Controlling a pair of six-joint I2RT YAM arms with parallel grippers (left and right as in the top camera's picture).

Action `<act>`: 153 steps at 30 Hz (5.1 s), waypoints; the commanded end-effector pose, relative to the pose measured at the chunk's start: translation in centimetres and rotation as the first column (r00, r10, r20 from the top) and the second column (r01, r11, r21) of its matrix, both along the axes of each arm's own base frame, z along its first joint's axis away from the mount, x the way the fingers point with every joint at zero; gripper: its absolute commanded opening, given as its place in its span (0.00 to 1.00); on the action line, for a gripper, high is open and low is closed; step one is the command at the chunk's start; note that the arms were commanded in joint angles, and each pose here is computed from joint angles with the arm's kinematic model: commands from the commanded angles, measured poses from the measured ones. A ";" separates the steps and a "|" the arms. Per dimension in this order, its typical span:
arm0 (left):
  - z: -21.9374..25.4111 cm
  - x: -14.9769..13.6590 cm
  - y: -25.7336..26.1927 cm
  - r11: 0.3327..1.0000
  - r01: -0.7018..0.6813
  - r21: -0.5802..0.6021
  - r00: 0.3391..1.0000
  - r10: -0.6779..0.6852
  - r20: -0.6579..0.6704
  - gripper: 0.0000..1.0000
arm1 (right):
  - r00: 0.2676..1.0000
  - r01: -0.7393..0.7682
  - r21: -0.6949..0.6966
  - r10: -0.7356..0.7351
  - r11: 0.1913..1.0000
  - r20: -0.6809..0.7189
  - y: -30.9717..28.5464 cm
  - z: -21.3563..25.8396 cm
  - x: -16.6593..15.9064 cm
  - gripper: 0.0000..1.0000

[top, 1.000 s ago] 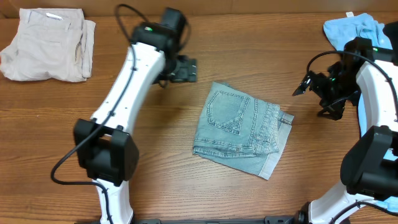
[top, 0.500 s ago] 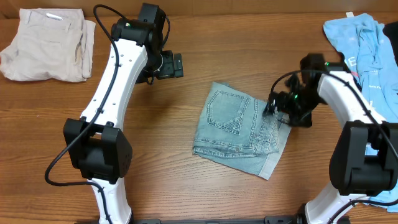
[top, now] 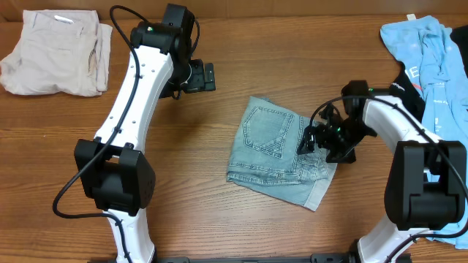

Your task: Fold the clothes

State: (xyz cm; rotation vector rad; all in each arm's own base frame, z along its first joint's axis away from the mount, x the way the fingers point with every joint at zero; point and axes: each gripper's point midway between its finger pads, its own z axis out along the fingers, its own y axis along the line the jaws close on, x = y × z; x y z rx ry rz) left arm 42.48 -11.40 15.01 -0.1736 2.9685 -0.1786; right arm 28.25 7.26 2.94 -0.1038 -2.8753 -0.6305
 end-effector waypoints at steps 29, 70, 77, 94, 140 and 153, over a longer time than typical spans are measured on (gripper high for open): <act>0.7 -0.2 -0.4 0.999 0.051 0.002 0.999 -0.051 0.013 1.00 | 0.993 0.120 -0.031 -0.120 0.992 -0.003 0.1 8.5 2.0 0.04; 0.7 -0.1 -0.4 0.998 0.058 0.003 0.998 -0.058 0.017 1.00 | 0.797 0.571 -0.486 -0.588 0.661 0.137 -2.9 7.6 -6.6 1.00; 1.0 -0.6 -2.6 0.977 0.191 -0.098 0.981 -0.190 0.026 1.00 | 0.798 0.579 -0.463 -0.582 0.671 0.154 -3.3 8.4 -5.6 1.00; -1.3 -6.5 -18.6 0.649 0.654 -0.389 0.749 -0.626 0.216 1.00 | 0.538 0.830 -0.072 -0.762 0.552 0.359 -14.7 13.4 3.6 1.00; -12.9 -10.0 -21.0 0.655 0.619 -0.434 0.726 -0.688 -0.003 0.38 | 0.511 0.847 -0.064 -0.776 0.527 0.369 -15.7 13.5 3.7 1.00; -14.4 -6.6 -16.9 0.867 0.443 -0.227 0.873 -0.475 -0.108 0.04 | 0.511 0.847 -0.064 -0.776 0.527 0.369 -15.8 13.5 3.7 1.00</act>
